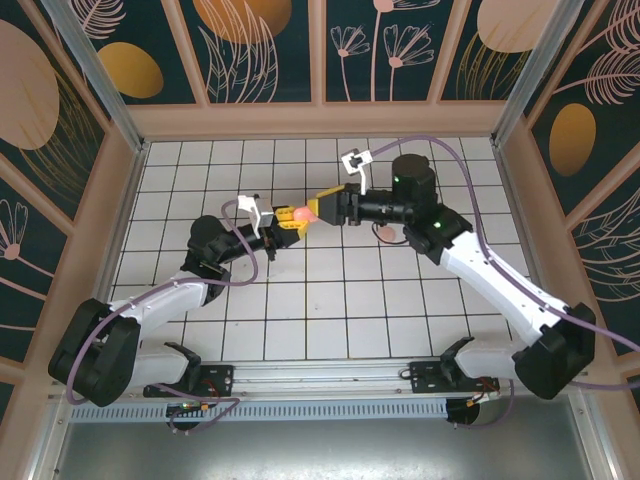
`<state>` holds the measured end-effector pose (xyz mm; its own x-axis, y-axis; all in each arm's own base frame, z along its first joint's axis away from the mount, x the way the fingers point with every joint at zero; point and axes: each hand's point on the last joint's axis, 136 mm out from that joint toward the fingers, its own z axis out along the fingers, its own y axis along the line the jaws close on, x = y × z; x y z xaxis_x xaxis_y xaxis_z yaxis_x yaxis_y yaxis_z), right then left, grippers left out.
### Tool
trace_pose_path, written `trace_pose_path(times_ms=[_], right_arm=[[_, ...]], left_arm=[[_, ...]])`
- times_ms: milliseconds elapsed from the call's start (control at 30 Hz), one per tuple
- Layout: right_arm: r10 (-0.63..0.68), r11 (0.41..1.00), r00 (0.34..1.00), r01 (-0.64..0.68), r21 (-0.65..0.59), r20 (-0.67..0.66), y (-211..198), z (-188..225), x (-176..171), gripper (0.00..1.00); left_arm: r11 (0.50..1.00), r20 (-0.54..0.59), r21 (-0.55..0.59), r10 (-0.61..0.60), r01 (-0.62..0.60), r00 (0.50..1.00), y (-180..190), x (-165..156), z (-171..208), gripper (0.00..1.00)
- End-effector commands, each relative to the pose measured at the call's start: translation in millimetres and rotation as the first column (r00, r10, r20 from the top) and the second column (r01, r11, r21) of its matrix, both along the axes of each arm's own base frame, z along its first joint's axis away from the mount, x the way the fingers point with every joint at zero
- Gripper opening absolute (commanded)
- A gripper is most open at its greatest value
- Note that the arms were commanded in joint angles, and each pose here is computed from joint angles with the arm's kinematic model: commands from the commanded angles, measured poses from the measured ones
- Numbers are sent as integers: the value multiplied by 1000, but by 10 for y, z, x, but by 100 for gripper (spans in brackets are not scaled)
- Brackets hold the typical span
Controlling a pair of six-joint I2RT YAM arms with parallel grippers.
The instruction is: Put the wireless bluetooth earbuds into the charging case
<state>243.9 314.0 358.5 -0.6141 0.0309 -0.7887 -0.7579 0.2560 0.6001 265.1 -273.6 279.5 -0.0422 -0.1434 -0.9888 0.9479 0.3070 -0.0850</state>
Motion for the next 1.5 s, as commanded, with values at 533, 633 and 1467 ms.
trace_pose_path(times_ms=[533, 633, 1467], right_arm=[[-711, 704, 605, 613, -359, -358, -1521, -1299, 662, 49], [-712, 702, 606, 601, -382, -356, -1525, -1370, 640, 49], [-789, 595, 577, 632, -496, -212, -1830, -1636, 651, 58]], left_arm=[[980, -895, 190, 195, -53, 402, -426, 451, -1726, 18], [961, -912, 272, 271, -40, 308, -426, 418, -2037, 19], [823, -795, 566, 561, -49, 230, -61, 495, -2420, 81]])
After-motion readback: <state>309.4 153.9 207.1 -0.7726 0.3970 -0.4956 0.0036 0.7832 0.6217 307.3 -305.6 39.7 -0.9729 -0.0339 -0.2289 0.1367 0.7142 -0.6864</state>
